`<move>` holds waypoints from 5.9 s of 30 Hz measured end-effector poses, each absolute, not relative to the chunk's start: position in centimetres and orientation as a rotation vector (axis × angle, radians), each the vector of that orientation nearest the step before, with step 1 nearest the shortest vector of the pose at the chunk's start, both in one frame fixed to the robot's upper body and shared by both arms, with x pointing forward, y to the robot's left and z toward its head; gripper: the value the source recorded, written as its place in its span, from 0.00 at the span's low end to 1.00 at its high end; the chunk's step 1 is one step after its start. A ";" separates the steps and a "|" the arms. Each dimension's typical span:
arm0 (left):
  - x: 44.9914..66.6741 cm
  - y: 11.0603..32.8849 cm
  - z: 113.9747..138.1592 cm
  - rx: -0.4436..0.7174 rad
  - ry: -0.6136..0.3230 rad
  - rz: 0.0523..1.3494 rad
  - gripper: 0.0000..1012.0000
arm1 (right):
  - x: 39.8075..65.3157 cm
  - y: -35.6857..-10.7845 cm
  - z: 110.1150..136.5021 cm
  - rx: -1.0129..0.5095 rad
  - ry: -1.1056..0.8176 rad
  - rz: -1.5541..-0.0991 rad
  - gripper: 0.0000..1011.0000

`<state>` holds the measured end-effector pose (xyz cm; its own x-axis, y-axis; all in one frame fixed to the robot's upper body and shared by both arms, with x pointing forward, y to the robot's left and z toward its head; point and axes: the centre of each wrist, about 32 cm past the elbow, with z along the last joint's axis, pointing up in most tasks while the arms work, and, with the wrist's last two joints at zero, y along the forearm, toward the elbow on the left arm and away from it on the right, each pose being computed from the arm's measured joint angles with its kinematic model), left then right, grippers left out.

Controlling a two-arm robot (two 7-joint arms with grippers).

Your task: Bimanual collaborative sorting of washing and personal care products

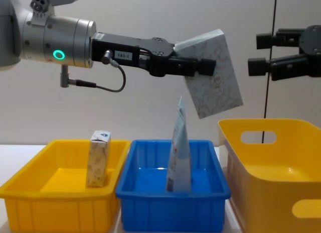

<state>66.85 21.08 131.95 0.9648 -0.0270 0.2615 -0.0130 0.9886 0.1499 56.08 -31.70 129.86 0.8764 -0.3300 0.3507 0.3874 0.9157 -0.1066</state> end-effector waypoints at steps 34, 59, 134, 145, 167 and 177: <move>66.8 21.1 132.0 0.151 -0.266 -0.007 0.39 | 58.3 -28.9 128.0 -0.195 -0.312 -0.366 0.99; 66.8 21.1 132.0 0.151 -0.266 -0.007 0.39 | 59.4 -26.1 126.8 -0.209 -0.277 -0.369 0.81; 66.3 21.6 131.5 0.123 -0.264 0.036 0.99 | 56.2 -27.0 124.8 -0.158 -0.254 -0.445 0.36; 66.1 22.0 131.4 0.117 -0.249 0.074 0.99 | 55.8 -28.1 124.2 -0.155 -0.272 -0.556 0.36; 66.0 22.2 131.3 0.115 -0.236 0.102 0.99 | 54.1 -28.5 122.9 -0.174 -0.313 -0.883 0.36; 66.0 22.2 131.2 0.115 -0.234 0.105 0.99 | 53.2 -27.8 122.4 -0.209 -0.286 -1.036 0.36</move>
